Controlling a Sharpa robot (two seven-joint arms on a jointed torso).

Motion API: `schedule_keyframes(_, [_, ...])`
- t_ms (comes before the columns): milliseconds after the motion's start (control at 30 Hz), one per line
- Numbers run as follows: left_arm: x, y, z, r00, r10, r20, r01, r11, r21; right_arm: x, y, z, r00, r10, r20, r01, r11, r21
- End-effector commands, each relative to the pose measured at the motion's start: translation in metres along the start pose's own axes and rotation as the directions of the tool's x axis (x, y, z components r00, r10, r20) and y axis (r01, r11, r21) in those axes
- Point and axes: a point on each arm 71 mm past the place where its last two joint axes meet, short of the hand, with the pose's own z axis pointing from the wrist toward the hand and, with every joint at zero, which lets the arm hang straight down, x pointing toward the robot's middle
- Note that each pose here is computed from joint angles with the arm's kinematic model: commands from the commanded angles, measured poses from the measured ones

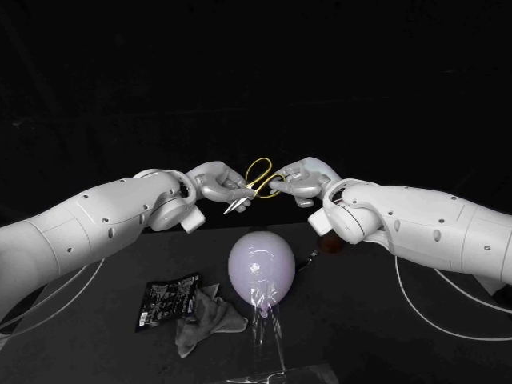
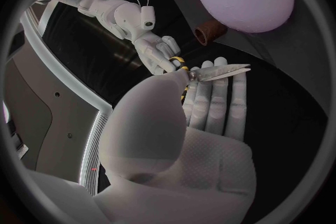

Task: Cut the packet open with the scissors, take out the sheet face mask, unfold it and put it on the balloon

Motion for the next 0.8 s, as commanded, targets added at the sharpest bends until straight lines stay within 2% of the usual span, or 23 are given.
schedule_keyframes(33, [-0.0036,0.0007,-0.0013,1.000,-0.009,0.025,0.009,1.000,0.009,-0.009,0.000,-0.001,0.997,-0.004,0.071,0.005,1.000,-0.013])
schedule_keyframes(533, [-0.0081,0.0010,-0.0020,0.997,-0.036,0.072,0.035,0.999,0.016,-0.020,-0.006,-0.003,0.992,-0.016,0.124,0.012,0.999,0.035])
schedule_keyframes(800, [-0.0166,0.0053,-0.0042,0.990,-0.045,0.132,0.045,0.999,0.003,-0.035,-0.011,-0.002,0.981,-0.143,0.129,0.138,0.989,0.046])
